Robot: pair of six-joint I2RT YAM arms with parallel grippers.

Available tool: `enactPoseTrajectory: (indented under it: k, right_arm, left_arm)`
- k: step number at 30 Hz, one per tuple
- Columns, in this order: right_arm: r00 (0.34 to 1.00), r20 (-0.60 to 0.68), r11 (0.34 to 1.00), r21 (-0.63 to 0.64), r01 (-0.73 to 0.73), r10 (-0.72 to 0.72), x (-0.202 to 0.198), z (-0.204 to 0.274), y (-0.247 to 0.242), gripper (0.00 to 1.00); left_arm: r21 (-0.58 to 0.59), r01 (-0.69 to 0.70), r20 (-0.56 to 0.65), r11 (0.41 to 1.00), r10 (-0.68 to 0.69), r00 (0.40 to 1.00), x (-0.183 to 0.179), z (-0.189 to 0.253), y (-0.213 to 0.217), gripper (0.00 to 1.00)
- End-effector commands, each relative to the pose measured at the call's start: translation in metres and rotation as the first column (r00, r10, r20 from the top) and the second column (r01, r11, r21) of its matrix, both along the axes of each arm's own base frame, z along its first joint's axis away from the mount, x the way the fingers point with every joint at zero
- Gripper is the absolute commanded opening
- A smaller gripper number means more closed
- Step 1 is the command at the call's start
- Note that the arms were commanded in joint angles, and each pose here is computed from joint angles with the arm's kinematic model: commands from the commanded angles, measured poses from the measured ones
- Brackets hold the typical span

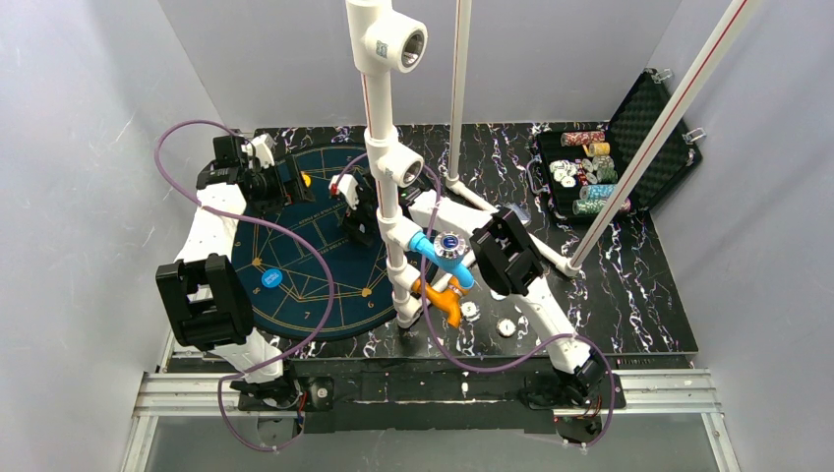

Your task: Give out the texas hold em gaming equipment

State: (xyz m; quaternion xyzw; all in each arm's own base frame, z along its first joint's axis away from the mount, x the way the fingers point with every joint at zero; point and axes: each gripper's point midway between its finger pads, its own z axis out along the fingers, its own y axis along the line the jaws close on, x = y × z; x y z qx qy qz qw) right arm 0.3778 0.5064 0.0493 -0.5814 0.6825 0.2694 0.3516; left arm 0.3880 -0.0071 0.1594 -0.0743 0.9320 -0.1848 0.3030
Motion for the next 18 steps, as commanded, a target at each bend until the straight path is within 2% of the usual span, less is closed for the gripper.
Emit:
enactPoseTrajectory:
  k: [1, 9, 14, 18]
  right_arm:
    - [0.997, 0.078, 0.991, 0.130, 0.016, -0.026, 0.006, 0.087, 0.004, 0.98]
    - [0.996, 0.084, 0.988, 0.155, 0.018, -0.031, -0.012, 0.146, -0.028, 0.98]
    - [0.997, 0.059, 0.995, 0.086, 0.042, -0.048, -0.015, 0.145, -0.073, 0.98]
    - [0.996, 0.022, 0.996, 0.027, 0.090, -0.090, -0.017, 0.139, -0.132, 0.98]
  left_arm:
    - [0.000, 0.018, 0.032, 1.000, -0.018, 0.999, -0.001, 0.017, -0.001, 0.98]
    - [0.009, 0.017, 0.037, 1.000, -0.017, 0.999, -0.002, 0.018, 0.001, 0.98]
    - [0.011, 0.018, 0.040, 1.000, -0.019, 0.999, -0.003, 0.019, 0.001, 0.98]
    - [0.013, 0.022, 0.042, 1.000, -0.022, 0.999, -0.003, 0.019, 0.001, 0.98]
